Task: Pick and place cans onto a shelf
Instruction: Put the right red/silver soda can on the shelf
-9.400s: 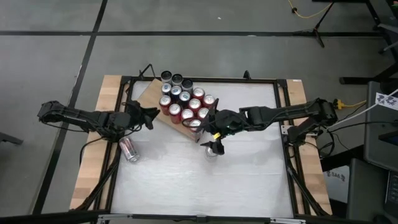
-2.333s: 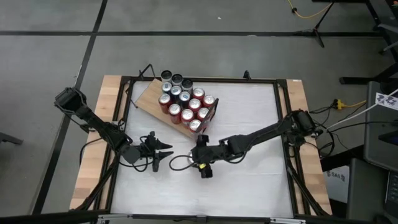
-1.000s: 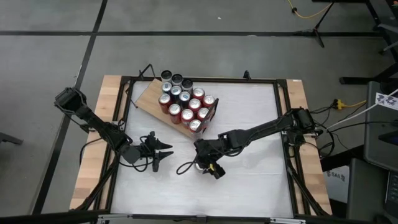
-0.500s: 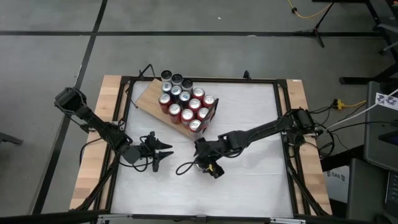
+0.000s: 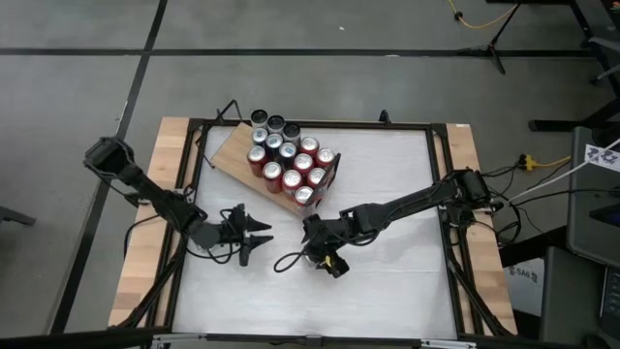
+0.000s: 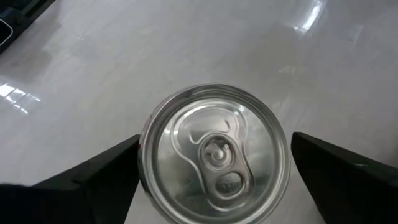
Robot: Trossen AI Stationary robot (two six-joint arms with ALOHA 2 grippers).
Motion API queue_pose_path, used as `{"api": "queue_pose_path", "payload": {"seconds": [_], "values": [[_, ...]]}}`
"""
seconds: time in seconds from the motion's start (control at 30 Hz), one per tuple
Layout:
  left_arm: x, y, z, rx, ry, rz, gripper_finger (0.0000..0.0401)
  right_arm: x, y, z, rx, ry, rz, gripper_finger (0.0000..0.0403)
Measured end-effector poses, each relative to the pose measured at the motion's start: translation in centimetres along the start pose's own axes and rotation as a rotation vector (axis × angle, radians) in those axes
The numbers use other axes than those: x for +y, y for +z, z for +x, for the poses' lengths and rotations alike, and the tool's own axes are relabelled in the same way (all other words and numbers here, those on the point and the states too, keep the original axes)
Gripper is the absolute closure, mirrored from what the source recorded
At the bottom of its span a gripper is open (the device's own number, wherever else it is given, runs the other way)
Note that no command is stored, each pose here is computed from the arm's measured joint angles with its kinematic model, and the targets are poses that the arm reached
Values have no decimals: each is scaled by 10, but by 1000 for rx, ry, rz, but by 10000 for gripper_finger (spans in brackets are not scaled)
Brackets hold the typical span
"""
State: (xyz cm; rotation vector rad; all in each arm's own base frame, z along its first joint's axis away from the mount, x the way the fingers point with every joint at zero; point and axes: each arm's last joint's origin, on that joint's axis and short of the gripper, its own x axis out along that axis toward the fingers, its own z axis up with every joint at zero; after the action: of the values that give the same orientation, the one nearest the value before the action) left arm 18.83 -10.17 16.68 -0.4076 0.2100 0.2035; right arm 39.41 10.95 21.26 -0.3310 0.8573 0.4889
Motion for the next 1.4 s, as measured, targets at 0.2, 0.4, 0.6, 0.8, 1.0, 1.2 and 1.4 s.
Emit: {"api": "queue_pose_path", "payload": {"seconds": [0.2, 0.4, 0.6, 0.8, 1.0, 1.2, 1.4], "values": [[0, 9, 6, -1, -102, -70, 196, 0, 0, -1, 0, 0, 1, 13], [1, 15, 8, -40, -101, -100, 178, 0, 3, -8, -9, -2, 0, 13], [2, 20, 9, -83, -105, -132, 177, 1, 6, -17, -25, -8, -2, 13], [-11, 36, 16, -132, -117, -72, 177, 2, 6, -28, -14, -9, 0, 13], [-41, 56, 35, -177, -135, 70, 177, 3, 6, -46, 12, -50, 35, 13], [-66, 68, 55, -207, -135, 161, 177, 8, 4, -71, 52, -80, 73, 13], [-80, 77, 67, -231, -136, 179, 177, 18, 2, -94, 100, -156, 64, 13]]}}
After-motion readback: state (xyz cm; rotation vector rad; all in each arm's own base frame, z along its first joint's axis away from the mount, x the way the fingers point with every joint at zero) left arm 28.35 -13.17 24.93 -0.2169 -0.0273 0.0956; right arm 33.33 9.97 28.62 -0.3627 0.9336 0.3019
